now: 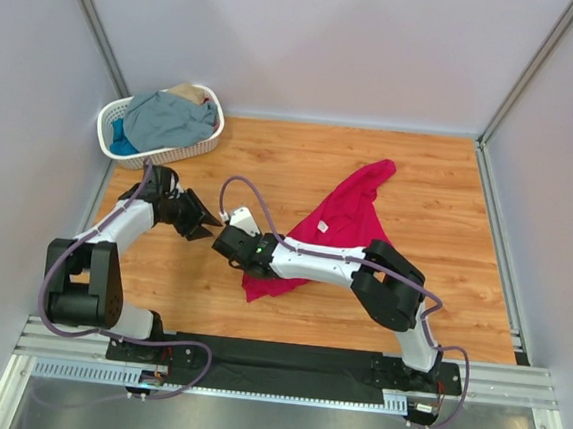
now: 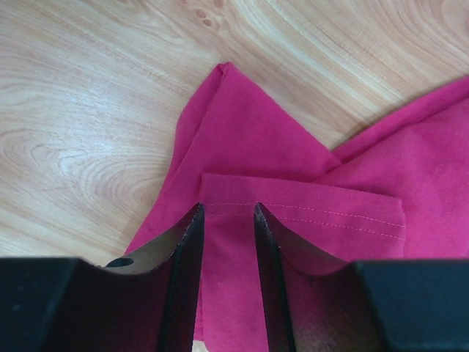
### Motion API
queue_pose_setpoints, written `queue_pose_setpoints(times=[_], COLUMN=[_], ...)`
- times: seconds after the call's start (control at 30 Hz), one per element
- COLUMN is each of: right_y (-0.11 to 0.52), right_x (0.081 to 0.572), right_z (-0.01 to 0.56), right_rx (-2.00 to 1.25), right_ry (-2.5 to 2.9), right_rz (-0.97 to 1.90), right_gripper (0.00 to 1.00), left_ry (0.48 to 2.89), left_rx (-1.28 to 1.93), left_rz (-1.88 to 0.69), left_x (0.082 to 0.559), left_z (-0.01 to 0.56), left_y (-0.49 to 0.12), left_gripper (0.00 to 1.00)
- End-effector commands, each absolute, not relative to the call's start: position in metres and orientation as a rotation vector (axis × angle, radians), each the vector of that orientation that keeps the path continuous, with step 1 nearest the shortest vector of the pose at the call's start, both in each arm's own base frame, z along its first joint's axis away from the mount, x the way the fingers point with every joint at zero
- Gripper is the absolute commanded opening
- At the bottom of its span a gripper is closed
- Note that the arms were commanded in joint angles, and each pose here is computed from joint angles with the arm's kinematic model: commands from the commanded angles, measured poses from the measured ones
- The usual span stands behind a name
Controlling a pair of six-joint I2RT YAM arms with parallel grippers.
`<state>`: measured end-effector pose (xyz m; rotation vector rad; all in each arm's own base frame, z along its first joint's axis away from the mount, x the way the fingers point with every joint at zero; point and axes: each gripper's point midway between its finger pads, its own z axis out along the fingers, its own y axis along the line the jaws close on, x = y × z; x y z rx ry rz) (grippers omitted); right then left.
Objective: Fold and stack the t-shirts
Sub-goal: Flatten the tshirt out
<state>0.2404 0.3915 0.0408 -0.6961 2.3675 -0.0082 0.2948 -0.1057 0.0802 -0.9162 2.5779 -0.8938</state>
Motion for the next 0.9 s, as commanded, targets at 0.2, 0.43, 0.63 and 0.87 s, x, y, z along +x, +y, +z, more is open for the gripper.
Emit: queue_pose_setpoints(times=[0.2, 0.43, 0.63, 0.87], right_y=[0.408, 0.41, 0.415, 0.415], right_x=[0.244, 0.245, 0.249, 0.247], right_z=[0.047, 0.047, 0.058, 0.046], right_rx=[-0.648, -0.641, -0.626, -0.621], right_ry=[2.365, 2.367, 2.345, 2.374], right_rz=[0.057, 0.07, 0.078, 0.054], right_gripper=[0.34, 0.34, 0.29, 0.26], left_ry=[2.558, 2.558, 2.558, 2.568], left_rx=[-0.864, -0.851, -0.836, -0.835], left_rz=[-0.907, -0.908, -0.909, -0.905], left_x=[0.297, 0.296, 0.292, 0.289], left_z=[0.079, 0.079, 0.076, 0.071], left_y=[-0.105, -0.105, -0.105, -0.105], left_gripper=[0.47, 0.47, 0.47, 0.47])
